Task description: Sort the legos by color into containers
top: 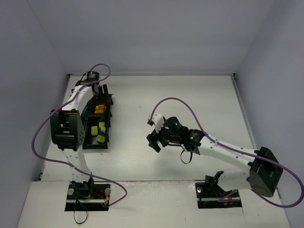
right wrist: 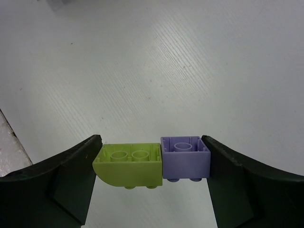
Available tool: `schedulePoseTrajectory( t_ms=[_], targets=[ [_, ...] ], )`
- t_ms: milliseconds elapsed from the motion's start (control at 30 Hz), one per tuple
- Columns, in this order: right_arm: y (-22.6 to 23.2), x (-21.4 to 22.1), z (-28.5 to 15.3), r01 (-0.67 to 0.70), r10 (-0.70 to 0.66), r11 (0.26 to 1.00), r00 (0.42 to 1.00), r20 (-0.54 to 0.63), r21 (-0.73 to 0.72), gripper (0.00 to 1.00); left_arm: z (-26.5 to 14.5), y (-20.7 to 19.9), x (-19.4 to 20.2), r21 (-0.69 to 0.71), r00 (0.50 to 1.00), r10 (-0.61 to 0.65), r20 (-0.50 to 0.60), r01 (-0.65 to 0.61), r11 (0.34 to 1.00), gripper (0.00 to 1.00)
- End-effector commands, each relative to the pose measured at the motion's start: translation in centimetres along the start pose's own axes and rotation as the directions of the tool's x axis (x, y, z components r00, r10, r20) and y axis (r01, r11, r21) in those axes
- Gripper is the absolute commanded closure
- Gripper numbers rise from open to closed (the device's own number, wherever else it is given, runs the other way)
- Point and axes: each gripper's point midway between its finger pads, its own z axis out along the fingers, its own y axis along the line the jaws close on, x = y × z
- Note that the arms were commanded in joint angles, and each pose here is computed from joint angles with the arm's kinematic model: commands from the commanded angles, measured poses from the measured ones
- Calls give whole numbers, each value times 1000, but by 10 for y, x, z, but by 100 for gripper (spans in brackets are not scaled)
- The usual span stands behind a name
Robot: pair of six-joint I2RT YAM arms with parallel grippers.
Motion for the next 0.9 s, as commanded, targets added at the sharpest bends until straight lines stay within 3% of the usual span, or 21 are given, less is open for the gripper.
schedulePoseTrajectory(
  t_ms=[0, 267, 367, 433, 533, 633, 867],
  targets=[
    [-5, -45, -12, 6, -10, 999, 992, 125, 32, 100, -50, -14, -45, 85, 986, -29, 162, 15, 996, 31],
    [-11, -73, -19, 78, -88, 995, 980, 176, 59, 100, -147, -69, -3, 344, 983, 10, 184, -74, 936, 30],
    [-9, -89, -23, 103, -113, 993, 971, 211, 54, 100, -185, -111, 39, 524, 988, 73, 135, -134, 841, 30],
    [-9, -100, -27, 124, -134, 991, 963, 233, 56, 100, -208, -141, 74, 653, 989, 125, 84, -149, 743, 30],
    [-9, -109, -31, 153, -163, 986, 954, 252, 60, 100, -235, -170, 112, 754, 981, 191, 37, -153, 639, 30],
    [-9, -118, -35, 176, -187, 982, 945, 269, 65, 100, -252, -188, 139, 823, 974, 228, -1, -129, 554, 30],
    [-4, -131, -37, 203, -208, 978, 933, 293, 48, 100, -257, -206, 161, 853, 963, 269, -7, -135, 504, 30]
  ],
)
